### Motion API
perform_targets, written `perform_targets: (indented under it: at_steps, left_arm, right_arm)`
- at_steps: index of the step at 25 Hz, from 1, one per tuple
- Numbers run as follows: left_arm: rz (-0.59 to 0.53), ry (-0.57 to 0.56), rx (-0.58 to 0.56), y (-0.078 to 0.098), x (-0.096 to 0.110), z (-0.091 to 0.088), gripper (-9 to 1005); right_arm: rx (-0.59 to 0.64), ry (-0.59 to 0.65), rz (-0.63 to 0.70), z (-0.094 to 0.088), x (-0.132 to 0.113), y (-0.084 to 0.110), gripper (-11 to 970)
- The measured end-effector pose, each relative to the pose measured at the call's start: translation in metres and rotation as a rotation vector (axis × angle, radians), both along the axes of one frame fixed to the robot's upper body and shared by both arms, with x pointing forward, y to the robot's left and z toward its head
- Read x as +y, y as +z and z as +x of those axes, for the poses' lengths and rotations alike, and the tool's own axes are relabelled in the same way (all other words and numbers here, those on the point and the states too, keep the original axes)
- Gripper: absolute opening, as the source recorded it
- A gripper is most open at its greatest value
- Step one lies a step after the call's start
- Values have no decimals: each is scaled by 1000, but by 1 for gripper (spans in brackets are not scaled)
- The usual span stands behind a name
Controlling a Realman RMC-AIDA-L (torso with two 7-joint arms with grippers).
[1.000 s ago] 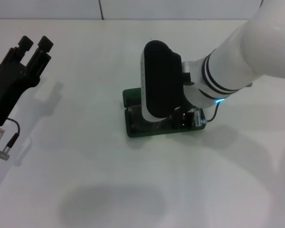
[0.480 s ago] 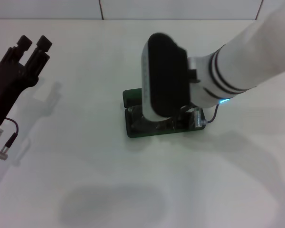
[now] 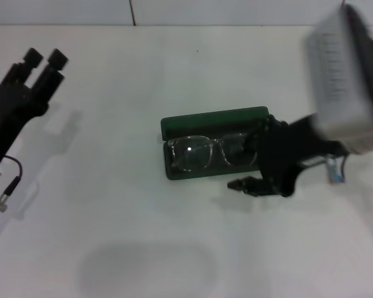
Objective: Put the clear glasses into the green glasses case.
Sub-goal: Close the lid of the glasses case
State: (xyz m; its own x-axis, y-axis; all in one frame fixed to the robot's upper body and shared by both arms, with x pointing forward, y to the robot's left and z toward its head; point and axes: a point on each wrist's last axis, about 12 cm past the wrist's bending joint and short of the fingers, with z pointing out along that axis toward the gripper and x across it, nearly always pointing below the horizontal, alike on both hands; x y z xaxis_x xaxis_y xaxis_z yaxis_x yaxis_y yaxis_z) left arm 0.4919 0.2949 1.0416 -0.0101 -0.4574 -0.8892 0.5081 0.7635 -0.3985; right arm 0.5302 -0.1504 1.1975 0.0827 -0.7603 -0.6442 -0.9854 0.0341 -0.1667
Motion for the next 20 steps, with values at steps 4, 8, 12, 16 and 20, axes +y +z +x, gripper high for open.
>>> perform_targets:
  at_steps: [4, 8, 12, 16, 20]
  left_arm:
    - [50, -31, 9, -2, -3, 1, 669]
    - [93, -39, 48, -5, -6, 11, 669]
    - [154, -152, 97, -1, -23, 33, 669]
    - [255, -318, 194, 9, -57, 73, 669]
    - [381, -477, 295, 19, -97, 100, 669]
  right_arm:
    - [77, 68, 71, -4, -31, -29, 383]
    - [139, 104, 84, -10, -48, -65, 387]
    - [168, 110, 148, -17, -63, -90, 390]
    - [187, 91, 226, -14, -69, -101, 394]
    - [224, 95, 239, -9, -67, -110, 398]
